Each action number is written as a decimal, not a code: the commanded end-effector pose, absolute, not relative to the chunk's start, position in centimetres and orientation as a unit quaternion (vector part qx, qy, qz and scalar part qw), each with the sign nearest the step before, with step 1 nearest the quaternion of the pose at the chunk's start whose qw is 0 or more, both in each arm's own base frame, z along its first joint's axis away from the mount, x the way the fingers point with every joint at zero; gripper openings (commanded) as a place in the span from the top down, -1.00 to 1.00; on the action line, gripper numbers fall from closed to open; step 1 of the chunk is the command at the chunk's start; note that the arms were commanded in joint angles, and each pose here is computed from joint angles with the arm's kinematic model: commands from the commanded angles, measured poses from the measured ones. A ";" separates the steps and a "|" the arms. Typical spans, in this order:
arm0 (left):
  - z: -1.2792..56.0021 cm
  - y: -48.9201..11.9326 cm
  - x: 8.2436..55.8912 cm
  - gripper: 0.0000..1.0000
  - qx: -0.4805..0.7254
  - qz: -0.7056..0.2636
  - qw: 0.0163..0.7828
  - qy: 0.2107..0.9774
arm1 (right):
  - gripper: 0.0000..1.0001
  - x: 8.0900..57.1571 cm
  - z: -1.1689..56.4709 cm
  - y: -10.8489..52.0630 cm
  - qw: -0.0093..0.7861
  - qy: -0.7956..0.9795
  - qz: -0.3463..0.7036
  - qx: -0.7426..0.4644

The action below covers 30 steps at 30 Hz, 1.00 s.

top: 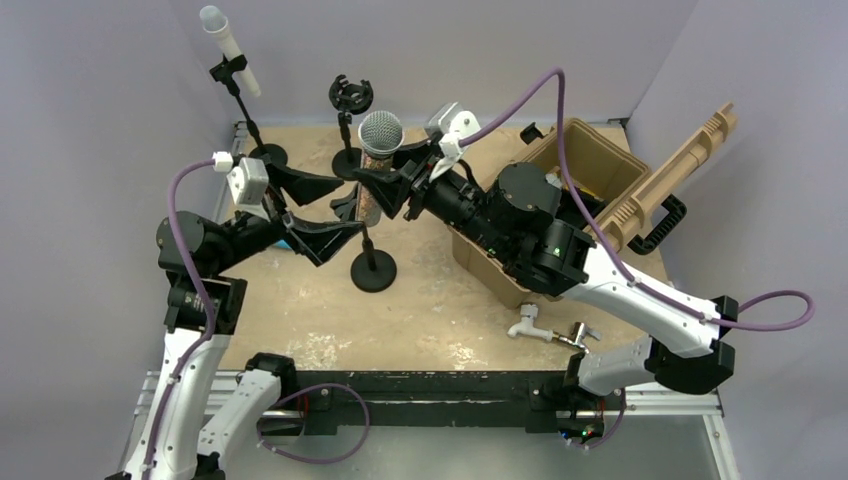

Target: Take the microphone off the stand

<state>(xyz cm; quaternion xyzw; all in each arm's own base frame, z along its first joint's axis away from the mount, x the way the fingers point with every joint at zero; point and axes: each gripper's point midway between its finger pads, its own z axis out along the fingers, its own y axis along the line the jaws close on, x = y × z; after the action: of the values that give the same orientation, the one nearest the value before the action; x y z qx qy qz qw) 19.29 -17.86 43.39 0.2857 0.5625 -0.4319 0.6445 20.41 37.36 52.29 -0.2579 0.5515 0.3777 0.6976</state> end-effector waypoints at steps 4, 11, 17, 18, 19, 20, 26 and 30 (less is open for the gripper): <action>45.3 -20.1 16.3 -0.62 0.318 -0.504 0.597 0.537 | 1.00 17.7 54.8 39.1 0.670 0.512 0.462 -0.276; 44.3 -20.7 17.2 -0.16 0.313 -0.497 0.572 0.572 | 1.00 16.9 54.5 39.7 0.654 0.506 0.483 -0.287; 44.5 -20.4 17.4 0.31 0.309 -0.484 0.588 0.570 | 1.00 17.0 54.0 40.0 0.650 0.510 0.481 -0.292; 44.5 -20.3 17.4 0.41 0.308 -0.480 0.588 0.573 | 1.00 17.0 53.9 40.0 0.650 0.511 0.481 -0.292; 44.5 -20.3 17.4 0.51 0.307 -0.478 0.589 0.575 | 0.95 17.0 53.8 40.1 0.649 0.512 0.481 -0.292; 44.4 -20.2 17.5 0.60 0.303 -0.476 0.588 0.580 | 0.75 17.1 53.9 40.0 0.650 0.513 0.480 -0.290; 44.0 -19.1 18.6 0.96 0.261 -0.443 0.595 0.618 | -0.40 18.7 55.0 38.3 0.676 0.528 0.455 -0.240; 43.9 -16.6 20.0 0.92 0.202 -0.376 0.624 0.654 | -0.54 19.8 56.0 36.0 0.701 0.536 0.429 -0.195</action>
<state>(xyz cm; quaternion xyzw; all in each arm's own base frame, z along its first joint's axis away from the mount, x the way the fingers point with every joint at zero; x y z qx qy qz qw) 18.38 -19.46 42.84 0.2674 0.6238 -0.4532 0.5779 19.17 40.15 51.19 -0.2628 0.5594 0.4431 0.6494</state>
